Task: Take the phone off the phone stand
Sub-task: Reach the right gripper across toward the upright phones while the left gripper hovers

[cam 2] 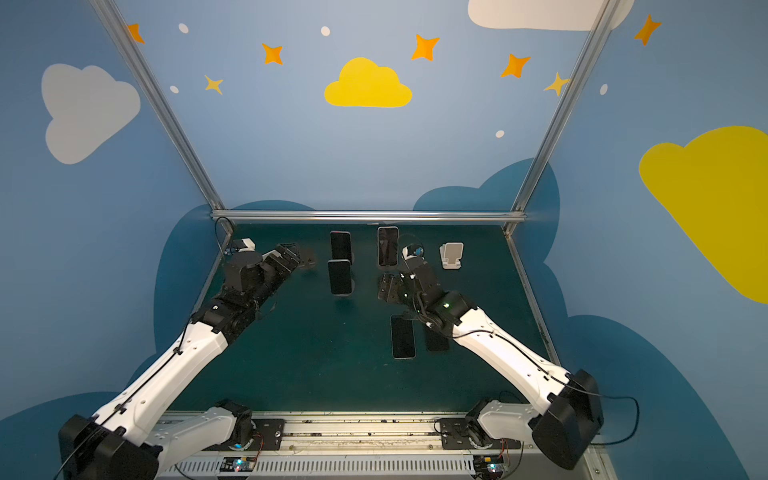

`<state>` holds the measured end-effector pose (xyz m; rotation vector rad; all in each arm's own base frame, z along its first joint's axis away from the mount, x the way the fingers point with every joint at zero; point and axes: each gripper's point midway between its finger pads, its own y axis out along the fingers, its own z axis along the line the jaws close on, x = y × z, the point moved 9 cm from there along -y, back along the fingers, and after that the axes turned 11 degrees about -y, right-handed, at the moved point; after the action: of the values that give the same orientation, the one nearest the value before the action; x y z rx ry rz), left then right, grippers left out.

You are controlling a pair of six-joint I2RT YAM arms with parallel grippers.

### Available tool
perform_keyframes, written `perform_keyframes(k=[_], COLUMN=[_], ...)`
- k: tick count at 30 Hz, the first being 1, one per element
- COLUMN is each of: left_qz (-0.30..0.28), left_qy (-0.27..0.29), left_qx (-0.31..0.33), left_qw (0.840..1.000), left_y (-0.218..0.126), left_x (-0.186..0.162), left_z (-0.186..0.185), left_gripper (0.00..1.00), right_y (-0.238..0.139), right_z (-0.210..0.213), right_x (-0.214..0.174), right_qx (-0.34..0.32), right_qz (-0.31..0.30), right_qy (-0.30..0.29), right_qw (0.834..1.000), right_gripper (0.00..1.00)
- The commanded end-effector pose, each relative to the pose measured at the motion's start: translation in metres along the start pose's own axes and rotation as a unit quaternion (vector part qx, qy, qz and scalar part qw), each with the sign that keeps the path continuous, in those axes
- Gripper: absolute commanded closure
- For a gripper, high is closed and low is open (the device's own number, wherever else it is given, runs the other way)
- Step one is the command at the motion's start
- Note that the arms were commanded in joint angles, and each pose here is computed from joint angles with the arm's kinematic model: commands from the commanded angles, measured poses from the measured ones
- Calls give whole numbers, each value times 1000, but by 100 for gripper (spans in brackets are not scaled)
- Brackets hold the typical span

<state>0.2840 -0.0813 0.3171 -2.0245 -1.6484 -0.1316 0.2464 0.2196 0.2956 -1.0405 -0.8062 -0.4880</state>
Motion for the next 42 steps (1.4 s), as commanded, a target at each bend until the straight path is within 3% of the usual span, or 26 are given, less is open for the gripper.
perform_keyframes(k=[1,7,19,31,42], left_qz=[-27,-84,-93,-102,-89], left_qy=[-6,10,-7,-38,-52], left_qx=[-5,17,27,44,44], left_qw=[1000,996,995,993,994], left_y=[-6,-9,3,13,19], left_x=[9,25,46,58,62], left_z=[-3,5,19,37,41], left_gripper=[0,0,0,0,0], right_y=[11,16,74,131,161], right_z=[17,46,96,110,109], right_x=[4,11,26,26,20], right_qx=[-7,-22,-10,-50,-70], right_qz=[-5,-26,-3,-6,-8], right_qy=[-27,-80,-102,-112,-104], right_qw=[1000,996,995,992,992], right_gripper=[14,7,6,6,5])
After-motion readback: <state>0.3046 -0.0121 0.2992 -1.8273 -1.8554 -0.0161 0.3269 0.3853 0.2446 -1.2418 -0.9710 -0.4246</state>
